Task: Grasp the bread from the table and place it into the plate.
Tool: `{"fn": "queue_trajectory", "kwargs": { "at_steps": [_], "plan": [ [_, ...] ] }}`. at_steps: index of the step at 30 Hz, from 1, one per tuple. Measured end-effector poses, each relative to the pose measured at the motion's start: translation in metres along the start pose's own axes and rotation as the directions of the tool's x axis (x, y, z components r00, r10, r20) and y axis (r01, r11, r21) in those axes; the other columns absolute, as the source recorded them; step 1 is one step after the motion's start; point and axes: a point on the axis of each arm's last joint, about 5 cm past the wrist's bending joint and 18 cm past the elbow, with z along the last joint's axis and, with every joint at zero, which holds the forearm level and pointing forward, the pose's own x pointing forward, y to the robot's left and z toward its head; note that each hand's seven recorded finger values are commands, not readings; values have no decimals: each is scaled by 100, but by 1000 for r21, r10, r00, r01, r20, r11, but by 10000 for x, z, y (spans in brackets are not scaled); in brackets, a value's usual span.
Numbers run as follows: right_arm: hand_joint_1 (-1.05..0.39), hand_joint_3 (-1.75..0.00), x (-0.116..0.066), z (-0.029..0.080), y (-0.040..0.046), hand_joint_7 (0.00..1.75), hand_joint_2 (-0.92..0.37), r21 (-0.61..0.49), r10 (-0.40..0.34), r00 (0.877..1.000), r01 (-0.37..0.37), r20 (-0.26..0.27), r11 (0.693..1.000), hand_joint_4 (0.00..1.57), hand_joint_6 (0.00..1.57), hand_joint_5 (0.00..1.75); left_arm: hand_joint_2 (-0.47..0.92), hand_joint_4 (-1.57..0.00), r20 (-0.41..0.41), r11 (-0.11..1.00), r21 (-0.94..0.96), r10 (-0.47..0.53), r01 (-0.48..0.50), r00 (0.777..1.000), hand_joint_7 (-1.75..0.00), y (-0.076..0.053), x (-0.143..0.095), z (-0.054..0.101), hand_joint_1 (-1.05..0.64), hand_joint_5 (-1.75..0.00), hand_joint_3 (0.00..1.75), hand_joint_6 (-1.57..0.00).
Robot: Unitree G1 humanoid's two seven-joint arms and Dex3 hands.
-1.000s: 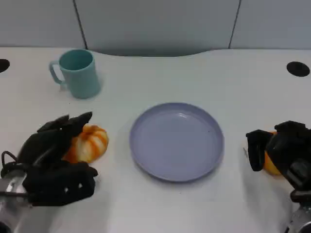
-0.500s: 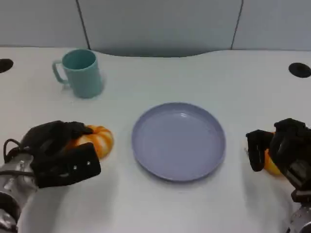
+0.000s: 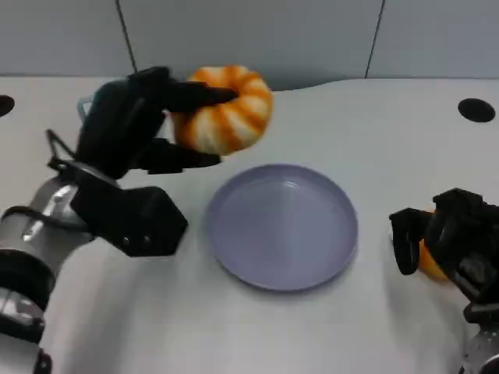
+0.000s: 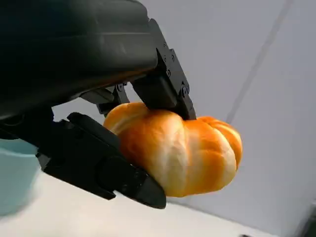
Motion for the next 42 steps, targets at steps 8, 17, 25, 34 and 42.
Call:
{"fn": "queue_trajectory", "kwargs": {
  "at_steps": [8, 17, 25, 34, 42],
  "plan": [
    [-46, -7, 45, -2, 19, 123, -92, -29, 12, 1000, -13, -14, 999, 91, 87, 175, 81, -23, 24, 981, -63, -181, 182, 983, -7, -113, 65, 91, -52, -68, 1, -65],
    [-50, -10, 99, -3, 59, 135, -92, -87, -1, 1000, -1, -18, 996, 93, 87, 175, 92, 0, -88, 919, -47, -394, 392, 915, -2, -123, -60, 107, -86, -12, 28, -23],
    [-50, -12, 98, -8, 62, 147, -92, -80, 5, 1000, -6, -8, 997, 92, 81, 175, 92, 0, -76, 925, -25, -380, 379, 922, -1, -88, -37, 159, -103, 0, 58, -12],
    [-50, -13, 92, -18, 67, 121, -92, -68, 2, 1000, -2, 4, 998, 91, 89, 175, 92, 0, -70, 923, -25, -385, 384, 920, -3, -70, -28, 164, -104, 0, 58, -16],
    [-47, -10, 103, 2, 59, 123, -92, -94, 14, 1000, -15, -18, 995, 91, 88, 174, 92, 0, -68, 925, -36, -379, 377, 923, -6, -61, -26, 164, -104, 0, 53, -23]
  ]
}}
